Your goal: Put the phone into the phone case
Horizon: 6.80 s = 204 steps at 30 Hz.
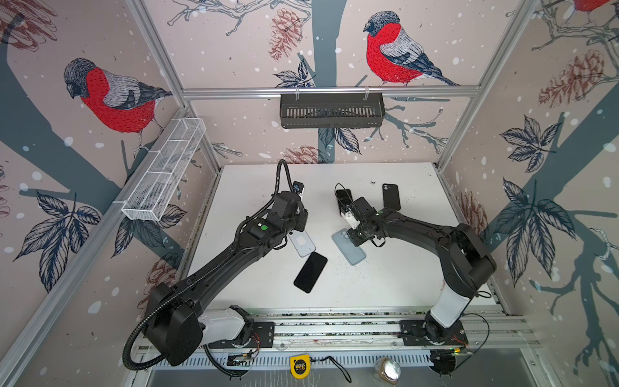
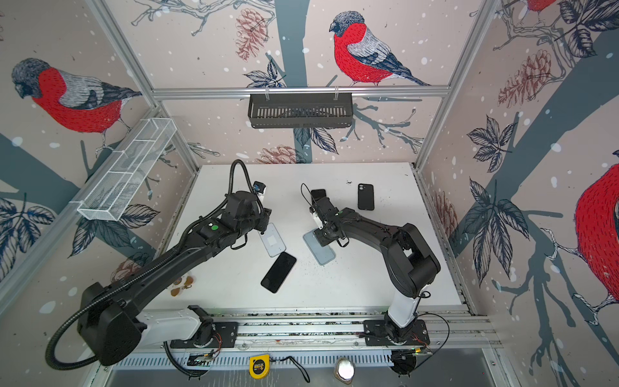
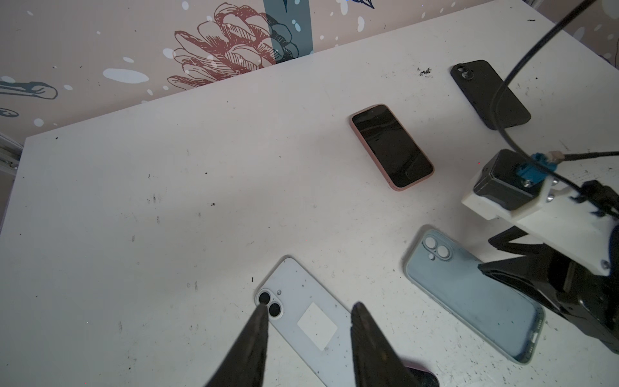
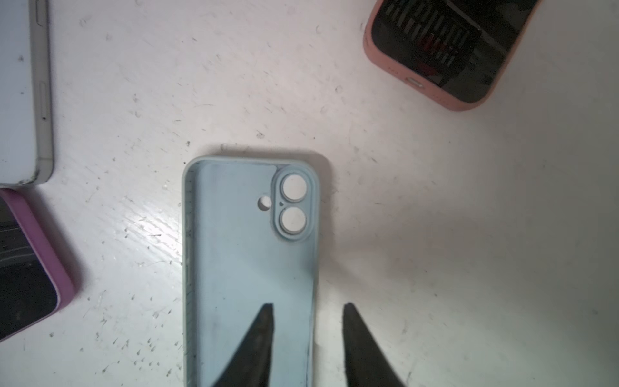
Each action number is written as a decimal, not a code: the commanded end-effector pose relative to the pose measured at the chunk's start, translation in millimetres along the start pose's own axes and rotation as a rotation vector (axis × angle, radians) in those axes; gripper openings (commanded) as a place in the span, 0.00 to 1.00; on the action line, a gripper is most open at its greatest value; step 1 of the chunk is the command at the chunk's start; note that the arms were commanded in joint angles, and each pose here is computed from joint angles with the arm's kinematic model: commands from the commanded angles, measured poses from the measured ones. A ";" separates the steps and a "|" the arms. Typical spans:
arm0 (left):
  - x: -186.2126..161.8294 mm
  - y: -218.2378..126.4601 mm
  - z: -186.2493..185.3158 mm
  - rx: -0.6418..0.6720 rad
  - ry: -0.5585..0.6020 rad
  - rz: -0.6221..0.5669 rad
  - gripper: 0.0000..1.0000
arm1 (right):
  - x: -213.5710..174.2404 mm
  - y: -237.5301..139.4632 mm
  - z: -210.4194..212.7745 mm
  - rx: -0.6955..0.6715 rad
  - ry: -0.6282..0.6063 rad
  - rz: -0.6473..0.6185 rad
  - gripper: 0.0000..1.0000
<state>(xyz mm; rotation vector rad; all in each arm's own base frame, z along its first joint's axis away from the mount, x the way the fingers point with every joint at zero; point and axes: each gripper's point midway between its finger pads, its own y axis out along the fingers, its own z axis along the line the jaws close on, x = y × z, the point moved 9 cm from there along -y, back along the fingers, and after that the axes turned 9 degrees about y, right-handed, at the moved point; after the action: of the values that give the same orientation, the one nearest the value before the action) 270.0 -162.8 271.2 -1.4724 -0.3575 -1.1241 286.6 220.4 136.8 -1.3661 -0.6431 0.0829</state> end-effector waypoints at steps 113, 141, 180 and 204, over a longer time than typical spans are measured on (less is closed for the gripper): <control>7.8 -47.5 12.4 0.148 -0.014 -0.217 0.42 | 21.5 17.3 58.8 -0.122 -0.441 0.220 0.51; -11.5 12.5 -23.2 -0.033 0.067 -0.006 0.48 | -25.9 -97.4 1.3 0.066 0.204 -0.286 0.98; -33.2 161.0 -104.9 -0.573 0.049 0.501 0.47 | -89.0 -24.0 -52.6 0.766 0.864 -0.144 0.73; -52.9 176.4 -96.9 -0.428 0.074 0.630 0.39 | -83.7 1.9 -37.9 0.623 1.043 0.028 0.73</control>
<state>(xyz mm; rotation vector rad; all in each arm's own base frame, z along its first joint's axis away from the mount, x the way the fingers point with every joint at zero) 338.4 -283.2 117.9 -1.8046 0.3895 -0.8072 235.6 152.7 105.1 -0.6223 0.2456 -0.3448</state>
